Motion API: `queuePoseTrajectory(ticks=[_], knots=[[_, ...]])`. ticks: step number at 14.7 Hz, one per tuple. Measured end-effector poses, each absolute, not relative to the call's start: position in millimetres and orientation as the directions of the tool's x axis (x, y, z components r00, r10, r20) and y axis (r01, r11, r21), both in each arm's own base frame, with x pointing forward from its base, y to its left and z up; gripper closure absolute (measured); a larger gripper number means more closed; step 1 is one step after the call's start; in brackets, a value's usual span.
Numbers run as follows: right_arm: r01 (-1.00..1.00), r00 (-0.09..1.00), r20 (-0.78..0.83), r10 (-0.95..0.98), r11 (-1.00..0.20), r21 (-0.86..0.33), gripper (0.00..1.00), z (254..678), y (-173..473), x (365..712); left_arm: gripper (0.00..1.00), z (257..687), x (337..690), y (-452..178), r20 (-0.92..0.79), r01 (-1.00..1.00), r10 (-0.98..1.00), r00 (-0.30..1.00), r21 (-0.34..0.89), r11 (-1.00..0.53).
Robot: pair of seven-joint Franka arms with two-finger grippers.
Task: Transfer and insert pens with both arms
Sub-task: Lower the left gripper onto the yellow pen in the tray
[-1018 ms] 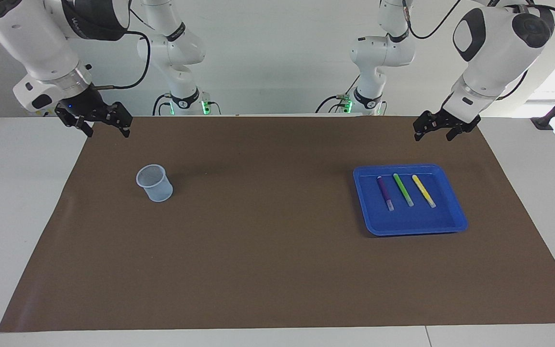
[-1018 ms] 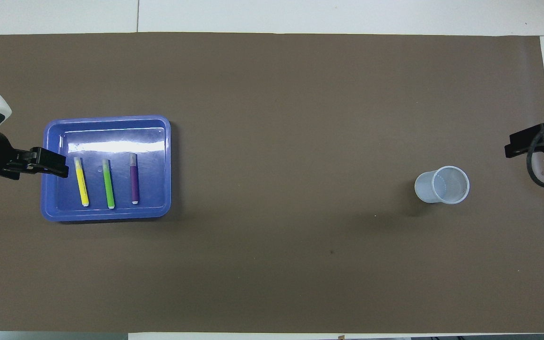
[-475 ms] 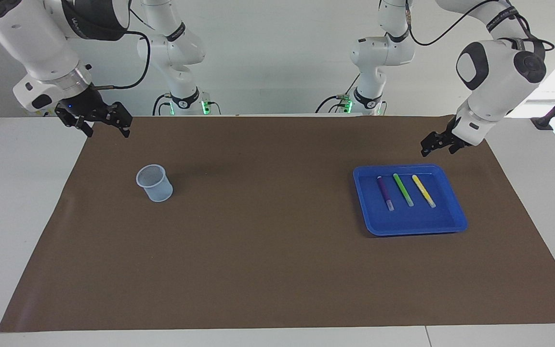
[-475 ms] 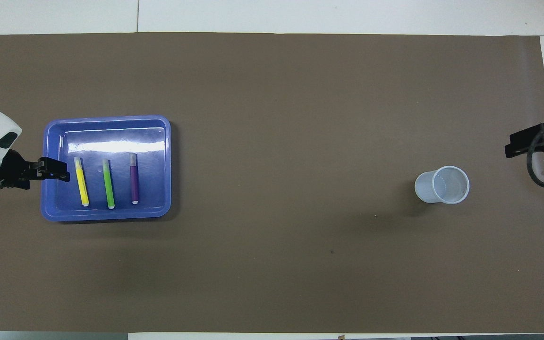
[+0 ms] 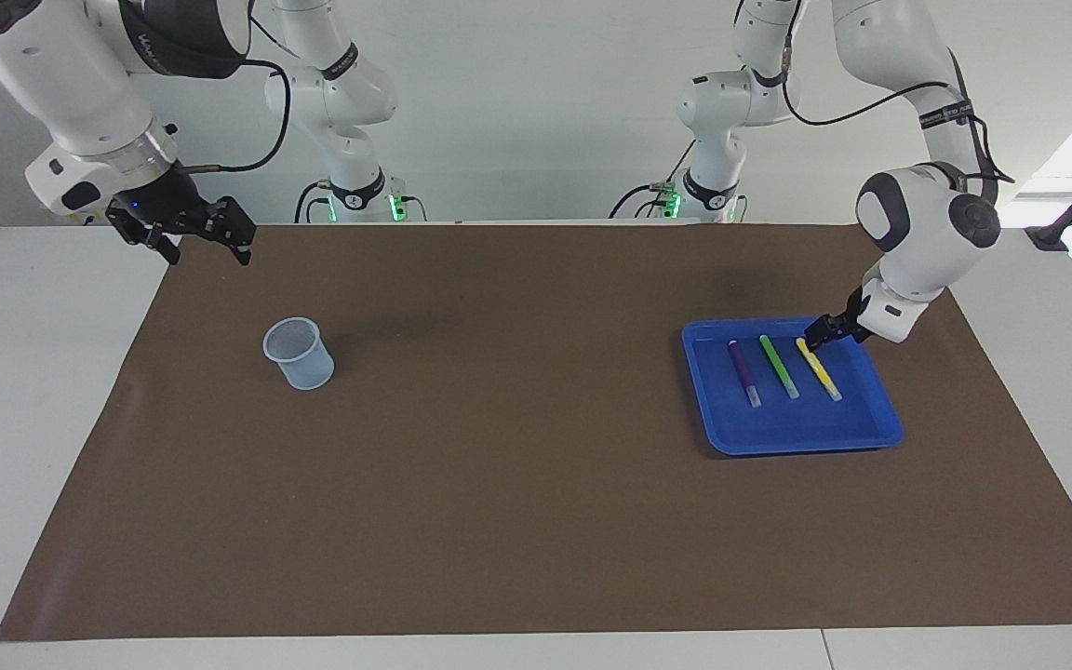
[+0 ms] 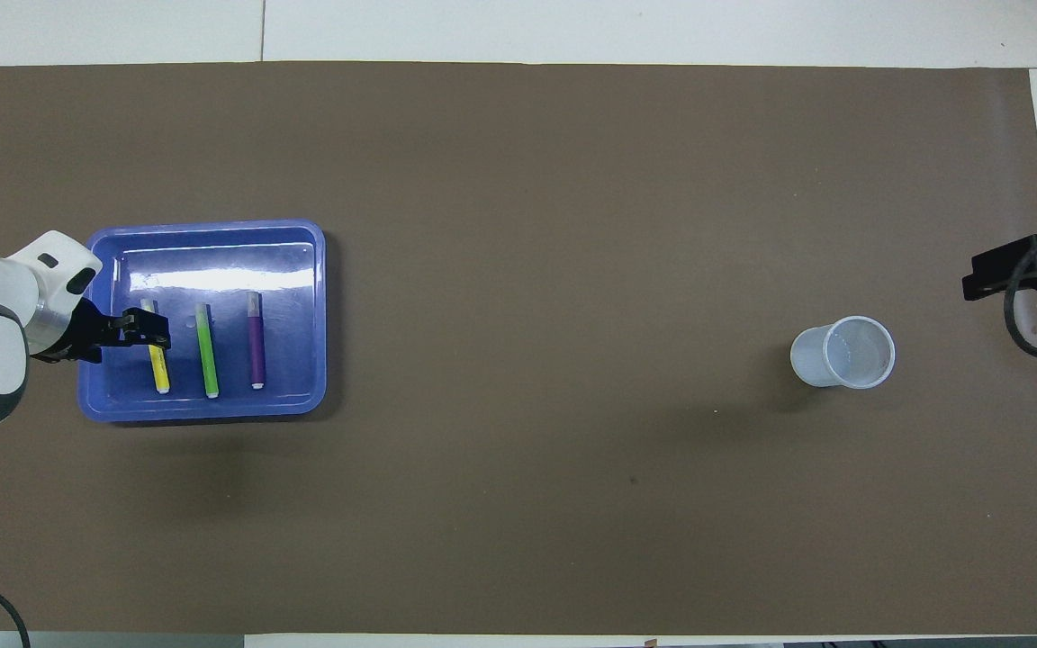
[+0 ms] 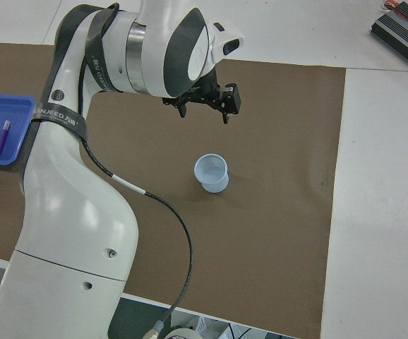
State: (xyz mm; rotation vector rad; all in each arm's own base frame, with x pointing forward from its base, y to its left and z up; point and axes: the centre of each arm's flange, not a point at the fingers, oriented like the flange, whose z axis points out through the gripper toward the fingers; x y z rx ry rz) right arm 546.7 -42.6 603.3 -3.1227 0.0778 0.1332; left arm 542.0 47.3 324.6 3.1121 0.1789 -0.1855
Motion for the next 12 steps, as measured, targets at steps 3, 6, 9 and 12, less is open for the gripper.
queuePoseTrajectory(ticks=[3,6,9,12], knots=[[-0.05,0.995,-0.085,-0.049,-0.999,-0.013,0.0,603,-43,547,0.02,304,547,47,-0.113,0.114,0.112,0.987,0.008,-0.993],[-0.05,0.995,-0.085,-0.049,-0.999,-0.013,0.0,603,-43,547,0.07,300,549,47,-0.109,0.114,0.112,0.988,0.007,-0.993],[-0.05,0.995,-0.085,-0.049,-0.999,-0.013,0.0,603,-43,547,0.13,300,550,47,-0.103,0.114,0.112,0.988,0.007,-0.993],[-0.05,0.995,-0.085,-0.049,-0.999,-0.013,0.0,603,-43,547,0.17,300,555,48,-0.099,0.113,0.112,0.989,0.006,-0.994]])
